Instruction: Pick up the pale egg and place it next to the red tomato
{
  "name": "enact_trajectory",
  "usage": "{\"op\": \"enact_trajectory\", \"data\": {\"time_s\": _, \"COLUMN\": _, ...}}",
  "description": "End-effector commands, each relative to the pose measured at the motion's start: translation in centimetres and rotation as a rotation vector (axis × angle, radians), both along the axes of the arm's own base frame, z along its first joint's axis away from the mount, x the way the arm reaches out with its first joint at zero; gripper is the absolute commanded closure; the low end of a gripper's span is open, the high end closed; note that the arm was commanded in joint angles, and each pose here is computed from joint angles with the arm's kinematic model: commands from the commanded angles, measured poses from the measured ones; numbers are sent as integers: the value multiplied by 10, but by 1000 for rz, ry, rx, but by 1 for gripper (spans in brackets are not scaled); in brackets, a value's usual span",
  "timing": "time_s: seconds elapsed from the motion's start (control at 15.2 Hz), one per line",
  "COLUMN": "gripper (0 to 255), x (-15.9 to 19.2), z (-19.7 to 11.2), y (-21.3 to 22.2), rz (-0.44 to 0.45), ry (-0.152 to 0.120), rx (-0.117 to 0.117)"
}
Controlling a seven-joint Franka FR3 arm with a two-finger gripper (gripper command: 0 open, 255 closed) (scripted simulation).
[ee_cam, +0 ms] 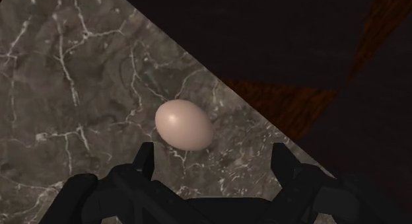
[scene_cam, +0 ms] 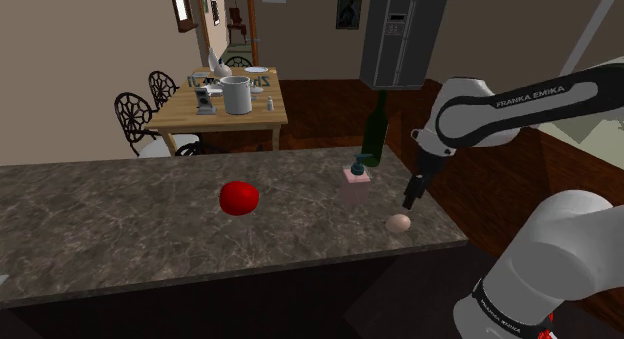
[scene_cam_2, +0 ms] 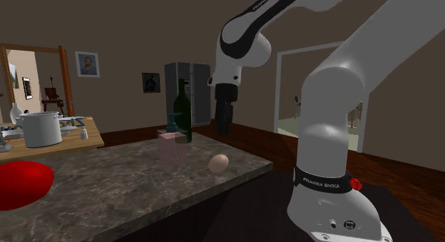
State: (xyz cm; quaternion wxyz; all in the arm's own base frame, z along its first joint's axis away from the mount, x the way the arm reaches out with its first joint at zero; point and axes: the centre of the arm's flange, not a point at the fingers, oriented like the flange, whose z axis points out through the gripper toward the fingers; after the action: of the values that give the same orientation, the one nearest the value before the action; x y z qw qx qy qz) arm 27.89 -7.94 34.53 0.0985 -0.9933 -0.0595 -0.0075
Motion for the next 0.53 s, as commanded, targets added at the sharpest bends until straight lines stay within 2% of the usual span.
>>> {"op": "enact_trajectory", "data": {"time_s": 0.0, "gripper": 0, "x": 4, "z": -26, "y": -5, "rz": 1, "ry": -14, "rx": 6}}
{"op": "enact_trajectory", "data": {"time_s": 0.2, "gripper": 0, "x": 7, "z": -65, "y": -13, "rz": 2, "ry": -29, "rx": 18}}
{"op": "enact_trajectory", "data": {"time_s": 0.46, "gripper": 0, "x": 8, "z": -82, "y": -10, "rz": 2, "ry": -29, "rx": 18}}
